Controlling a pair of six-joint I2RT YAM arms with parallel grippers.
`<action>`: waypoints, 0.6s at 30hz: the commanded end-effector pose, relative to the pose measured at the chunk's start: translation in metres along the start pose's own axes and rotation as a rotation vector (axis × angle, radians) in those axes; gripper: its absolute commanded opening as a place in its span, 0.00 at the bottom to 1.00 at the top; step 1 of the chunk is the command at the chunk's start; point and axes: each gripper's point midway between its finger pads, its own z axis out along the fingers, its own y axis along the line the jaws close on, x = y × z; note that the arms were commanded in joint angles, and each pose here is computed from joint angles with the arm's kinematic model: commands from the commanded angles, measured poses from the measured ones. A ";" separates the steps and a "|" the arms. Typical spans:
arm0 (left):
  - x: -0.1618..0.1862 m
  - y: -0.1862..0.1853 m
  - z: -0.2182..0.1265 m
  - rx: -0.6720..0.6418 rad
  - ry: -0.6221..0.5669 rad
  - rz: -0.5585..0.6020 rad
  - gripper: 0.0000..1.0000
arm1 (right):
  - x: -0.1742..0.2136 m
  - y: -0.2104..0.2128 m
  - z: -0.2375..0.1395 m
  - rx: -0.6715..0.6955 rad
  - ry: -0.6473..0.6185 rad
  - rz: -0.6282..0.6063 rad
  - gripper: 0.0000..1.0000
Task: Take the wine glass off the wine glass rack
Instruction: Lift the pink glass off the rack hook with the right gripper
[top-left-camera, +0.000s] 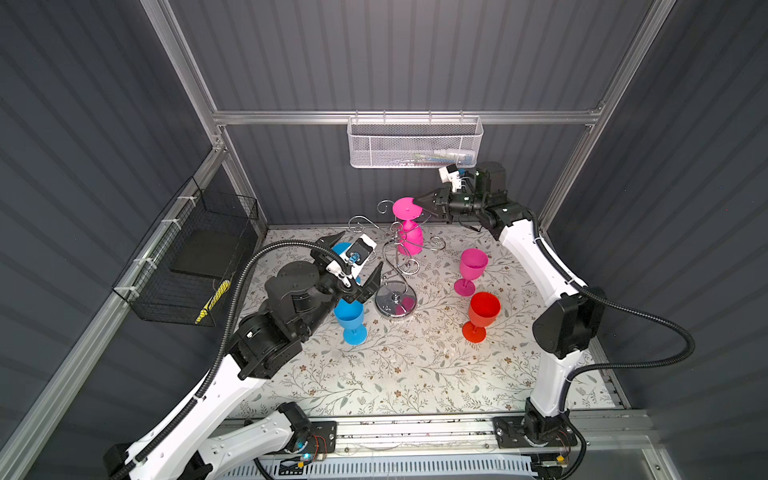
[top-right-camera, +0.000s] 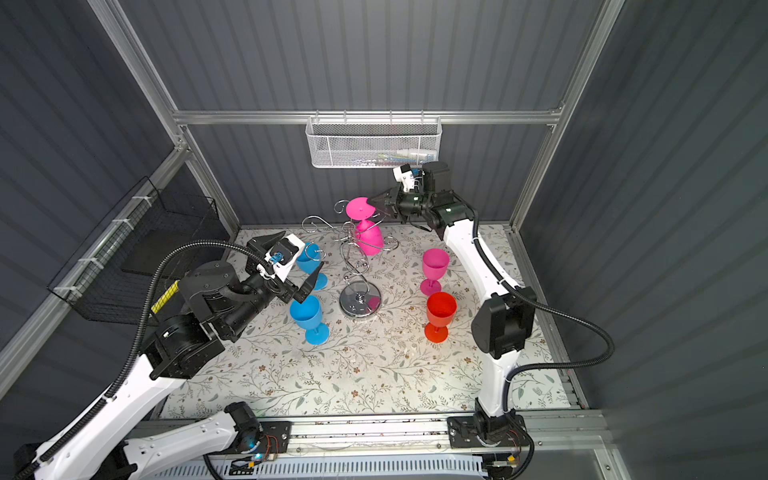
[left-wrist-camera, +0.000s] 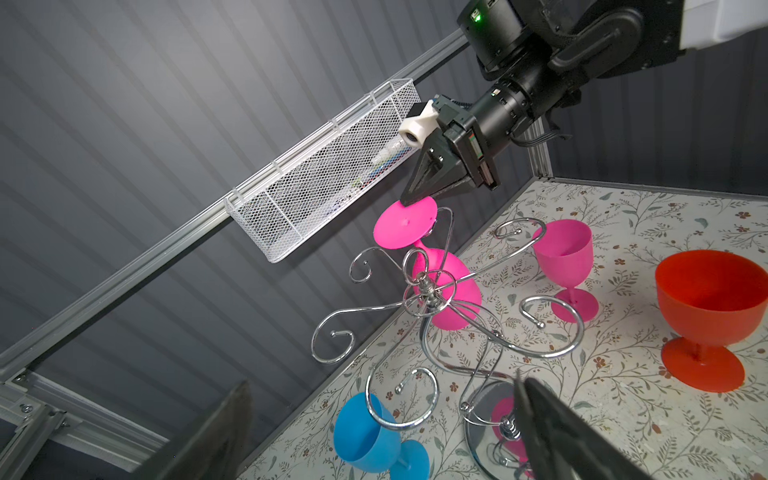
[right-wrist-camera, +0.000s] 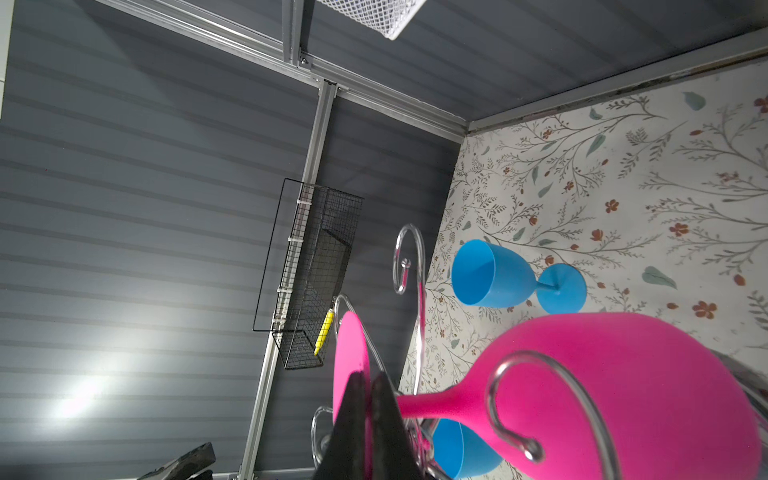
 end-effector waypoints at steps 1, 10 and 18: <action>0.005 0.001 -0.002 -0.007 0.013 -0.014 1.00 | -0.012 0.010 0.002 -0.006 -0.033 -0.034 0.00; 0.005 0.003 -0.007 -0.012 0.011 -0.018 1.00 | -0.043 0.003 0.009 0.004 -0.090 -0.038 0.00; 0.004 -0.002 -0.007 0.017 -0.001 -0.064 1.00 | -0.067 0.002 -0.012 0.027 -0.177 -0.101 0.00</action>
